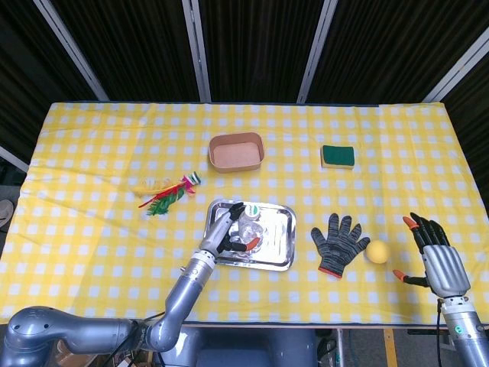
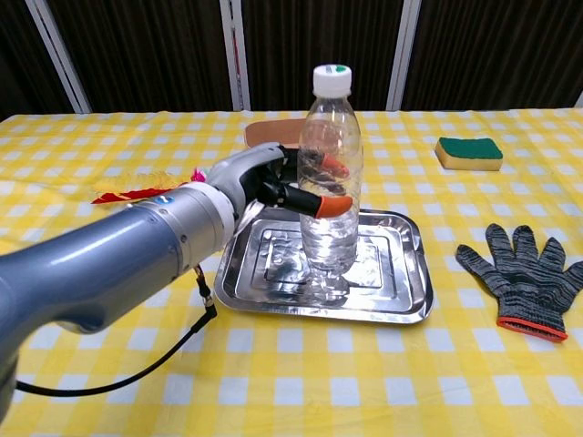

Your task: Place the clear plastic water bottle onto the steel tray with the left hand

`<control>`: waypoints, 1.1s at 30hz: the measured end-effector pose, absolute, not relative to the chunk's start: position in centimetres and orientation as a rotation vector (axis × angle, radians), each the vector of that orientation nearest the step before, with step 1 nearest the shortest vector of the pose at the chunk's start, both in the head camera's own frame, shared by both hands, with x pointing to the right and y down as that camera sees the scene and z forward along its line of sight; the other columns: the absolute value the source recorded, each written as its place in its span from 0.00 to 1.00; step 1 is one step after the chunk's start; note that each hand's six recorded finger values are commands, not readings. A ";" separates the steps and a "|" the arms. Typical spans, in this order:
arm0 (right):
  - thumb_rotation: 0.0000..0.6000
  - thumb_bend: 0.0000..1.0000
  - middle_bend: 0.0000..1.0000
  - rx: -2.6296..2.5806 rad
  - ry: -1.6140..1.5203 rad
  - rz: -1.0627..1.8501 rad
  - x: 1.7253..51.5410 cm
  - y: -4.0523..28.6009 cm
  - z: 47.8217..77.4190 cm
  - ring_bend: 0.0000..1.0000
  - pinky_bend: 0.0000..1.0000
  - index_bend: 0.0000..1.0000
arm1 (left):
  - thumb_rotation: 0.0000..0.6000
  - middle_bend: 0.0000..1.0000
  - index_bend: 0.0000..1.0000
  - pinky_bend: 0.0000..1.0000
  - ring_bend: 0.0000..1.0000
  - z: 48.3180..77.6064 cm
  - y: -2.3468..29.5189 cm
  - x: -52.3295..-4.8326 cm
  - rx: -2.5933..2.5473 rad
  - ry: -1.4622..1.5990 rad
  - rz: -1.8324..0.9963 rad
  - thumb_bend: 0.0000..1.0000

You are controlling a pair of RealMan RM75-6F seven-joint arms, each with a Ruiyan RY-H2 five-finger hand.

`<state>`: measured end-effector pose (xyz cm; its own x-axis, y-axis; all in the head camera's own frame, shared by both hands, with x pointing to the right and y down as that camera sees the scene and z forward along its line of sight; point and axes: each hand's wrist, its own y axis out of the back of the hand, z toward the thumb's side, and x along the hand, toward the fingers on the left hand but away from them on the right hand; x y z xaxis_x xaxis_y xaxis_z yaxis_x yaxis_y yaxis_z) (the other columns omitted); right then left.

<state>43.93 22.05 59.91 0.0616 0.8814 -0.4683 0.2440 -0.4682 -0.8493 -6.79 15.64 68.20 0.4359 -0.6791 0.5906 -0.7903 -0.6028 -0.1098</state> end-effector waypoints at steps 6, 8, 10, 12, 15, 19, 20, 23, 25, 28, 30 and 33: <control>1.00 0.05 0.00 -1.781 -1.132 1.425 44.0 22.1 59.8 0.00 0.00 0.05 | 1.00 0.53 0.53 0.00 0.01 69.7 16.4 -5.8 2.509 -1.318 0.904 0.46; 1.00 0.05 0.00 -1.785 -1.124 1.426 43.8 22.1 59.9 0.00 0.00 0.05 | 1.00 0.52 0.53 0.00 0.01 69.9 16.6 -5.7 2.513 -1.325 0.904 0.45; 1.00 0.05 0.00 -1.788 -1.118 1.426 43.7 22.2 60.0 0.00 0.00 0.05 | 1.00 0.47 0.48 0.00 0.01 70.1 16.8 -5.7 2.515 -1.330 0.909 0.41; 1.00 0.05 0.00 -1.789 -1.116 1.425 43.6 22.2 60.1 0.00 0.00 0.05 | 1.00 0.35 0.37 0.00 0.00 70.3 16.9 -5.6 2.523 -1.330 0.916 0.32; 1.00 0.05 0.00 -1.787 -1.126 1.424 43.7 22.1 60.0 0.00 0.00 0.05 | 1.00 0.15 0.17 0.00 0.00 70.7 17.3 -5.6 2.547 -1.313 0.945 0.20; 1.00 0.05 0.00 -1.784 -1.135 1.423 43.9 22.0 59.8 0.00 0.00 0.05 | 1.00 0.04 0.01 0.00 0.00 70.9 17.9 -5.4 2.592 -1.248 0.957 0.15; 1.00 0.05 0.00 -1.785 -1.134 1.424 43.9 22.1 59.8 0.00 0.00 0.05 | 1.00 0.03 0.00 0.00 0.00 70.8 17.9 -5.4 2.605 -1.239 0.956 0.14; 1.00 0.05 0.00 -1.788 -1.129 1.424 43.8 22.1 59.9 0.00 0.00 0.05 | 1.00 0.01 0.00 0.00 0.00 70.3 18.0 -5.5 2.638 -1.213 0.946 0.12; 1.00 0.05 0.00 -1.789 -1.126 1.424 43.7 22.1 59.9 0.00 0.00 0.05 | 1.00 0.00 0.00 0.00 0.00 69.8 17.9 -5.8 2.658 -1.209 0.942 0.11; 1.00 0.05 0.00 -1.791 -1.120 1.425 43.5 22.2 60.0 0.00 0.00 0.05 | 1.00 0.00 0.00 0.00 0.00 68.9 17.6 -6.5 2.680 -1.218 0.933 0.11; 1.00 0.05 0.00 -1.794 -1.118 1.425 43.4 22.3 60.1 0.00 0.00 0.05 | 1.00 0.00 0.00 0.00 0.00 68.3 17.4 -7.2 2.674 -1.231 0.919 0.11; 1.00 0.05 0.00 -1.797 -1.116 1.428 43.3 22.3 60.1 0.00 0.00 0.05 | 1.00 0.00 0.00 0.00 0.00 66.9 16.9 -8.8 2.673 -1.251 0.896 0.11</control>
<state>43.35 22.32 60.08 0.0765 0.8749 -0.4783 0.2531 -0.4810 -0.8394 -8.77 16.86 66.86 0.5026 -0.6861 0.5260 -0.7191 -0.6695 -0.1862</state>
